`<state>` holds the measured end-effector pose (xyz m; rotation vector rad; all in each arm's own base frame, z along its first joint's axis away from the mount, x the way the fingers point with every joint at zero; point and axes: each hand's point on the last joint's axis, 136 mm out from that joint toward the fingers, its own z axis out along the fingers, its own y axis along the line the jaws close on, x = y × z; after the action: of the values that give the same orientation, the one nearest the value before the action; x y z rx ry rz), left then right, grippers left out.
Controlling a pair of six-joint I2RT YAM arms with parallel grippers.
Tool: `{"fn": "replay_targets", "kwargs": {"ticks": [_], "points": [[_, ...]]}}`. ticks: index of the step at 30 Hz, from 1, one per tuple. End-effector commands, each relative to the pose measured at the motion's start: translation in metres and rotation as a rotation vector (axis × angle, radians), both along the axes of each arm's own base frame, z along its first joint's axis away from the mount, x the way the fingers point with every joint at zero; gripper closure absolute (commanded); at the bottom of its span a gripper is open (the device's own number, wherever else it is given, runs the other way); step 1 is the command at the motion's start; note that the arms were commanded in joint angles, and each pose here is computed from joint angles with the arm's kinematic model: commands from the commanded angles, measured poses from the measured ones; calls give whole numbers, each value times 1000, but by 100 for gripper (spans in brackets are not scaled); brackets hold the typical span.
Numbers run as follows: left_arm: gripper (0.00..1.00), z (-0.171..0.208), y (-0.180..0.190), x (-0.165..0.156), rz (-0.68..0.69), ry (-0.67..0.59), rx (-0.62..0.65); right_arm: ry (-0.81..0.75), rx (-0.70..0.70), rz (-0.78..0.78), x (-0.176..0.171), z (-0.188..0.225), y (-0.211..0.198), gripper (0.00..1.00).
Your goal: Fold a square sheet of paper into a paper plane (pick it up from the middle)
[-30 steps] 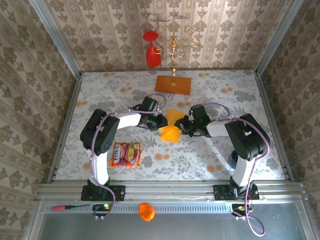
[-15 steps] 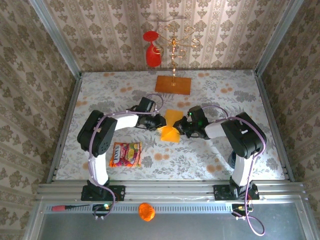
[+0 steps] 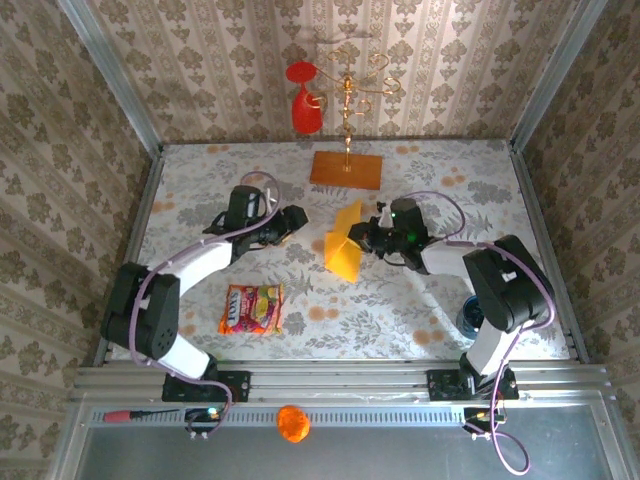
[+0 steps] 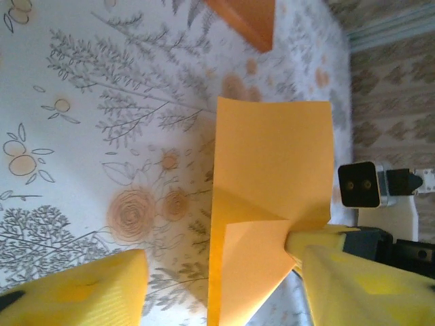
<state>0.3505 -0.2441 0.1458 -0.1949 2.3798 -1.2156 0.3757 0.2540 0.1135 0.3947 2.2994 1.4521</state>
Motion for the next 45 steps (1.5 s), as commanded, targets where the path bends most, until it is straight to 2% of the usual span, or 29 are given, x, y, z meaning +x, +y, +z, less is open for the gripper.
{"fn": "replay_targets", "kwargs": {"ticks": [1, 9, 10, 15, 21, 27, 35, 38, 45], "points": [[30, 35, -9, -4, -31, -72, -131, -180, 92, 113, 1, 60, 13, 96], [7, 70, -36, -20, -136, -127, -284, -247, 247, 160, 5, 114, 23, 95], [6, 75, -50, -30, -183, -132, -298, -252, 259, 162, 5, 118, 23, 95], [6, 87, -66, -36, -247, -158, -330, -264, 330, 189, 5, 134, 27, 94], [20, 100, -68, -40, -279, -178, -367, -258, 343, 203, 2, 133, 28, 93], [43, 101, -57, -35, -246, -189, -371, -248, 337, 204, 0, 127, 25, 92], [67, 102, -54, -33, -251, -197, -383, -238, 328, 195, -1, 122, 19, 90], [77, 100, -53, -32, -252, -202, -377, -232, 320, 192, -2, 118, 18, 85], [87, 81, -48, -29, -227, -173, -316, -215, 210, 149, -1, 103, 4, 59]]}}
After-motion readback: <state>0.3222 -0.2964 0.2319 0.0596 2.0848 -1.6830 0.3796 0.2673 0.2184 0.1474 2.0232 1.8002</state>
